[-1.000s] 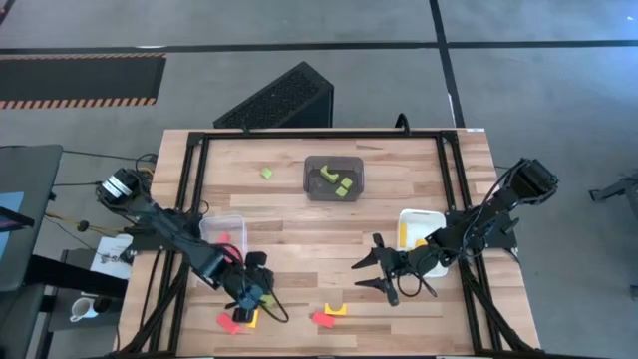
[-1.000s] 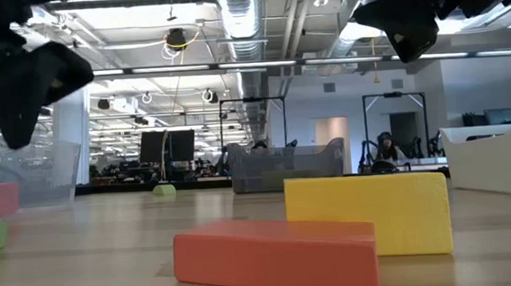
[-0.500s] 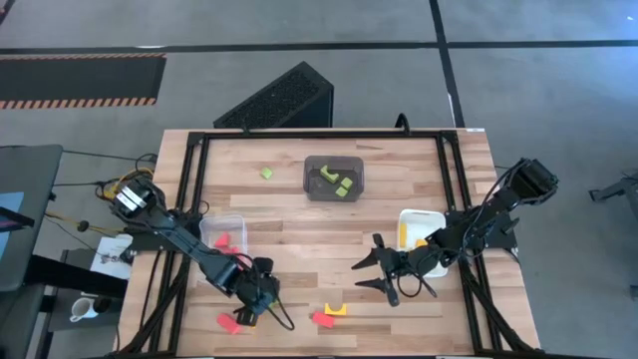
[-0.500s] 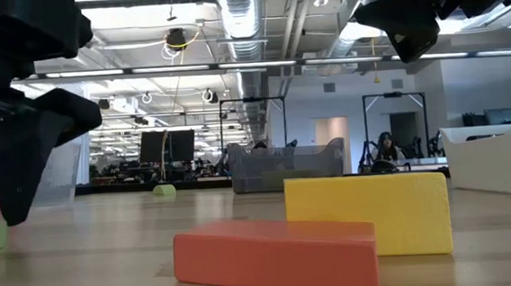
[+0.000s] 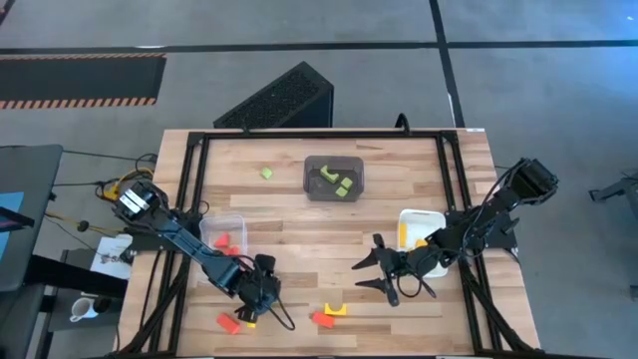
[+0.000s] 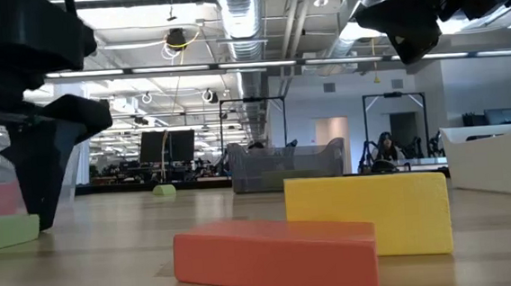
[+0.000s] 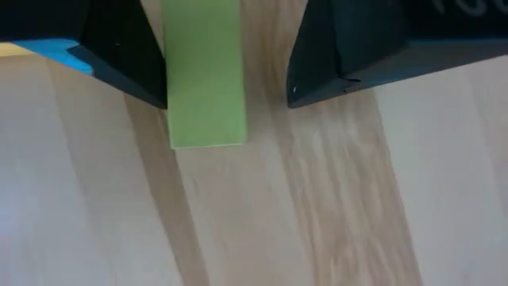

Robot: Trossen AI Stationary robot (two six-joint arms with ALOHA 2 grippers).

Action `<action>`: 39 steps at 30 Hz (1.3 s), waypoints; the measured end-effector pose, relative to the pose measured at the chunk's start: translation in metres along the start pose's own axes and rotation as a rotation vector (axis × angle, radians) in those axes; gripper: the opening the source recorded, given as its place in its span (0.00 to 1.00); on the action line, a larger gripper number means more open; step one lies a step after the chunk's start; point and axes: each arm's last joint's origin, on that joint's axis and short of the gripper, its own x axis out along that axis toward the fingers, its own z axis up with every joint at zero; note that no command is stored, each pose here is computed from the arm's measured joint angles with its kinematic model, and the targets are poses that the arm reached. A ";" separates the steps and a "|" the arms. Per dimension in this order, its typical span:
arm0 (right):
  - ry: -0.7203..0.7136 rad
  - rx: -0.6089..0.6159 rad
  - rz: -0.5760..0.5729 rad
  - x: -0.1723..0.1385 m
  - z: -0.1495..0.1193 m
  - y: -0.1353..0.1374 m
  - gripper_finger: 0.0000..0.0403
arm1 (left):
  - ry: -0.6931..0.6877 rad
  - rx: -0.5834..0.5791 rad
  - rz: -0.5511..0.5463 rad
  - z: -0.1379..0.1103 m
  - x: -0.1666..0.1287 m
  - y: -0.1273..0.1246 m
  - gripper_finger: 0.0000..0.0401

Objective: Sort & place blocks by color
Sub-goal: Put the green block into the black bin

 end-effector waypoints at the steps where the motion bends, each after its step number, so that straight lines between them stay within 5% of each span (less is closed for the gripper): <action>1: 0.003 -0.001 -0.001 0.000 0.000 0.000 0.55 | 0.003 0.005 0.000 0.000 0.000 0.000 0.54; 9: 0.005 -0.003 -0.014 0.000 0.000 -0.002 0.55 | -0.016 0.001 0.030 0.013 -0.002 0.015 0.21; 18: -0.126 -0.076 0.013 -0.009 0.014 0.012 0.55 | -0.438 -0.016 0.037 0.039 -0.034 0.078 0.21; 29: -0.169 -0.135 -0.036 -0.019 0.017 0.023 0.55 | -1.008 -0.091 0.324 0.057 -0.056 0.195 0.21; 33: -0.167 -0.136 -0.041 -0.018 0.016 0.022 0.55 | -1.115 -0.128 0.438 0.055 -0.060 0.231 0.24; 39: -0.167 -0.137 -0.057 -0.018 0.016 0.022 0.55 | -1.038 -0.295 0.458 0.038 -0.030 0.267 0.24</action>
